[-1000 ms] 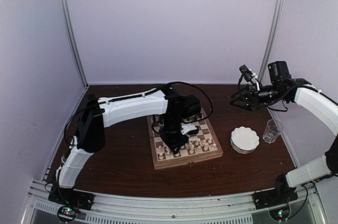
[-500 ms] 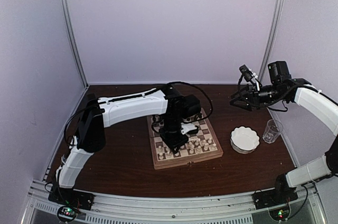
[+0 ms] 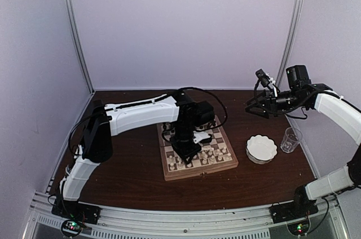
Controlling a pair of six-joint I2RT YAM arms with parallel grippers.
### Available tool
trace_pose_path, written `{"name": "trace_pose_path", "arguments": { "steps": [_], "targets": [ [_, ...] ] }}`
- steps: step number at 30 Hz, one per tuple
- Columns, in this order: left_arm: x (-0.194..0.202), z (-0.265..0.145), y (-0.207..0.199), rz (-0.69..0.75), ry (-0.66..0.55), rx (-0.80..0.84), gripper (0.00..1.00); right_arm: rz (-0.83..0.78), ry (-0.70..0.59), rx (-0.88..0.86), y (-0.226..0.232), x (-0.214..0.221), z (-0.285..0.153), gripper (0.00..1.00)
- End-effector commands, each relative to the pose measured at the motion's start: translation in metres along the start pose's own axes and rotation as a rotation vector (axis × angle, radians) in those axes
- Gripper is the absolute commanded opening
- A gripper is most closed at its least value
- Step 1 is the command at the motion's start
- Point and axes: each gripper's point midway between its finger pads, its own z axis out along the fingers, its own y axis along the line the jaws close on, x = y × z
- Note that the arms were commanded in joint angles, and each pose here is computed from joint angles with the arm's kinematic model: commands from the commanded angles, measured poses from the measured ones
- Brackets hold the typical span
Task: Set up the chess pieces on the board
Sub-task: Place the bishop on c1, then pick up the queen from the chessboard.
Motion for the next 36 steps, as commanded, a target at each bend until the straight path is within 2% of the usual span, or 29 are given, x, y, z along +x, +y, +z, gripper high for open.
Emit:
{"name": "trace_pose_path", "arguments": {
  "steps": [1, 9, 12, 20, 23, 30, 36],
  "targets": [
    [-0.004, -0.001, -0.002, 0.008, -0.009, -0.005, 0.22, -0.013, -0.008, -0.005, 0.002, -0.002, -0.003, 0.61],
    [-0.006, -0.004, -0.001, 0.004, -0.02, -0.011, 0.25, -0.013, -0.01, -0.005, 0.002, -0.003, -0.003, 0.61],
    [-0.007, -0.017, -0.002, 0.008, -0.044, -0.014, 0.25, -0.013, -0.008, -0.002, 0.002, -0.002, -0.003, 0.61],
    [-0.009, -0.085, 0.007, 0.027, -0.201, -0.097, 0.29, -0.038, 0.025, 0.031, -0.001, 0.001, -0.005, 0.61],
    [-0.017, -0.101, 0.008, 0.017, -0.301, -0.076, 0.3, -0.058, 0.056, 0.042, -0.003, 0.003, -0.006, 0.61],
    [-0.06, -0.113, 0.008, 0.062, -0.539, 0.088, 0.35, -0.033, 0.11, 0.027, -0.003, 0.016, -0.003, 0.6],
    [-0.096, -0.096, 0.012, 0.242, -0.565, 0.064, 0.36, -0.043, 0.11, 0.047, -0.004, 0.02, -0.004, 0.6]
  ]
}}
